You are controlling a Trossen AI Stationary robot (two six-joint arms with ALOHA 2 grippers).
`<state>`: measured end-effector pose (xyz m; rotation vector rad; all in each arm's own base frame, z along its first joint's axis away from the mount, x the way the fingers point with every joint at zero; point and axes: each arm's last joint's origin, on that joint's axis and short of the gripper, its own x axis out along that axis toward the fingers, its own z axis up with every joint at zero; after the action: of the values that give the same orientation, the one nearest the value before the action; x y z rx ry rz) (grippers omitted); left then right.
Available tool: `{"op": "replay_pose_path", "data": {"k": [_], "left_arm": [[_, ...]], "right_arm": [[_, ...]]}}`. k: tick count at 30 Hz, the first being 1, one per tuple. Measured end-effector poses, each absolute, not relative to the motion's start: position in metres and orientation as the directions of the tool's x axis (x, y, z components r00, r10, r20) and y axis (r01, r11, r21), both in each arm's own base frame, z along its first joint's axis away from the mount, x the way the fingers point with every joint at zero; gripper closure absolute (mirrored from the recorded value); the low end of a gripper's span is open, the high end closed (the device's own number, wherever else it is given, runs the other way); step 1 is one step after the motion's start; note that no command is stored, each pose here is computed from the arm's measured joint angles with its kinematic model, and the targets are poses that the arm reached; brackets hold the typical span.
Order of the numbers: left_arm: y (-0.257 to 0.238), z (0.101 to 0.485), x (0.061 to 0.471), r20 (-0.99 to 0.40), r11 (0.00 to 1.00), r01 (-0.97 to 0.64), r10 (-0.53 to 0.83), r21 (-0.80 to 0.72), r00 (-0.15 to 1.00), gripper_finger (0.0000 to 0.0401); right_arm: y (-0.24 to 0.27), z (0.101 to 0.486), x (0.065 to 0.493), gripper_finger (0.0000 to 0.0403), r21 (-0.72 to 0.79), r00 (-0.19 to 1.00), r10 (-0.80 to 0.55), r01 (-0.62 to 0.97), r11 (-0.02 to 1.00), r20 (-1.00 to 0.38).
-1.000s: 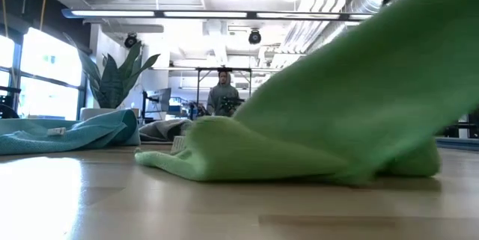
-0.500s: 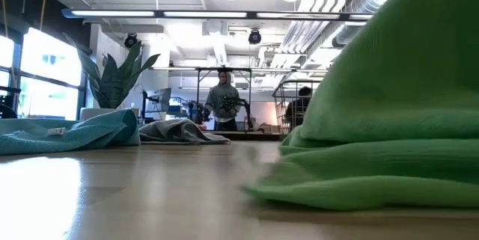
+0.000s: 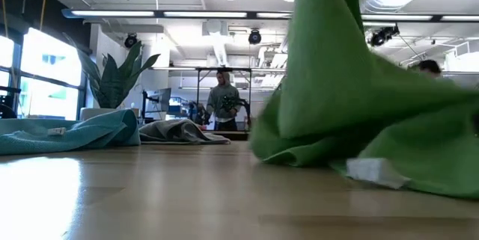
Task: Fold microfiber towels
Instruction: Fold the green microfiber towel
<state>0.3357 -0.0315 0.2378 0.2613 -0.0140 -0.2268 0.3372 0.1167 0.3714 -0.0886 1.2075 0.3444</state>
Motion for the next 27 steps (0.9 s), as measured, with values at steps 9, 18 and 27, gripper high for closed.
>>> {"op": "replay_pose_path", "data": {"k": [9,18,27], "left_arm": [[-0.031,0.238,0.336,-0.019,0.929,0.218,-0.223,0.299,0.975,0.0172],[-0.032,0.208,0.349,-0.069,0.920,0.239,-0.229,0.309,0.971,0.0172],[-0.037,0.196,0.386,0.056,0.899,0.290,-0.325,0.327,0.944,0.0172]], "right_arm": [[0.146,0.338,0.331,0.0403,0.202,0.035,0.219,-0.264,0.943,-0.975],[0.147,0.340,0.329,0.0403,0.058,0.084,0.094,-0.363,0.930,-0.992],[0.157,0.344,0.344,0.0403,0.135,0.216,0.238,-0.408,0.903,-0.947]]}}
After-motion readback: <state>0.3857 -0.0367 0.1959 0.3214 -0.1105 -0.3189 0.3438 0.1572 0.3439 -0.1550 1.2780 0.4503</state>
